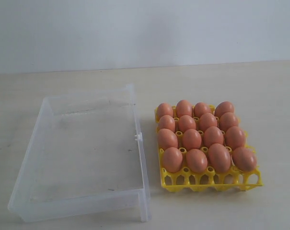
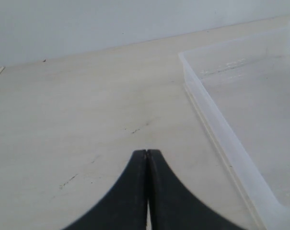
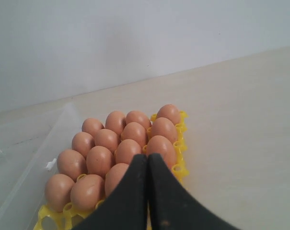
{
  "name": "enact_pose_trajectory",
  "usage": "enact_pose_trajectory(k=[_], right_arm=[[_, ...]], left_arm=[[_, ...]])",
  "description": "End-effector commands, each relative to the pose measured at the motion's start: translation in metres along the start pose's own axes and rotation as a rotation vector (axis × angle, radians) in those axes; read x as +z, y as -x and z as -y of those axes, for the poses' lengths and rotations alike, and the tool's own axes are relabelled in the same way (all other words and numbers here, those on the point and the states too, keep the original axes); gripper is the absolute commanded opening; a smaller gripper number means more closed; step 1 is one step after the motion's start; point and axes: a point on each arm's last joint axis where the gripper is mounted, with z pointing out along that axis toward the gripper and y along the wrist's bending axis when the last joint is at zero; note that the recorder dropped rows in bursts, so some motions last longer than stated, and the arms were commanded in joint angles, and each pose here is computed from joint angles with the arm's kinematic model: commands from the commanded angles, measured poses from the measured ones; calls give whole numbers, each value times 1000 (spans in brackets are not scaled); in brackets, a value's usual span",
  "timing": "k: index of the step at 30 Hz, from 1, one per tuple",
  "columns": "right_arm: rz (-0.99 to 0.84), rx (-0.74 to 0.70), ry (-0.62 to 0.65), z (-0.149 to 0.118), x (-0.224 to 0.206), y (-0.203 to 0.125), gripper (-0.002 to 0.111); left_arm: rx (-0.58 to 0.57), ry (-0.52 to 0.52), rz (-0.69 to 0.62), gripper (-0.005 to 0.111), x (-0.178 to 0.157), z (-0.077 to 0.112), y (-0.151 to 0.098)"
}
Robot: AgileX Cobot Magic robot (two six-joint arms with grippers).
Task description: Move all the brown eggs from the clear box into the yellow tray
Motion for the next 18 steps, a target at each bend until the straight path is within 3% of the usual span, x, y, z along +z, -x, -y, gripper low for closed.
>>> enact_pose_trajectory(k=[1, 18], right_arm=[[10, -5, -25, 2, 0, -1, 0], [29, 2, -120, 7, 0, 0, 0]], left_arm=[[-4, -4, 16, 0, -1, 0, 2], [-4, -4, 16, 0, -1, 0, 2]])
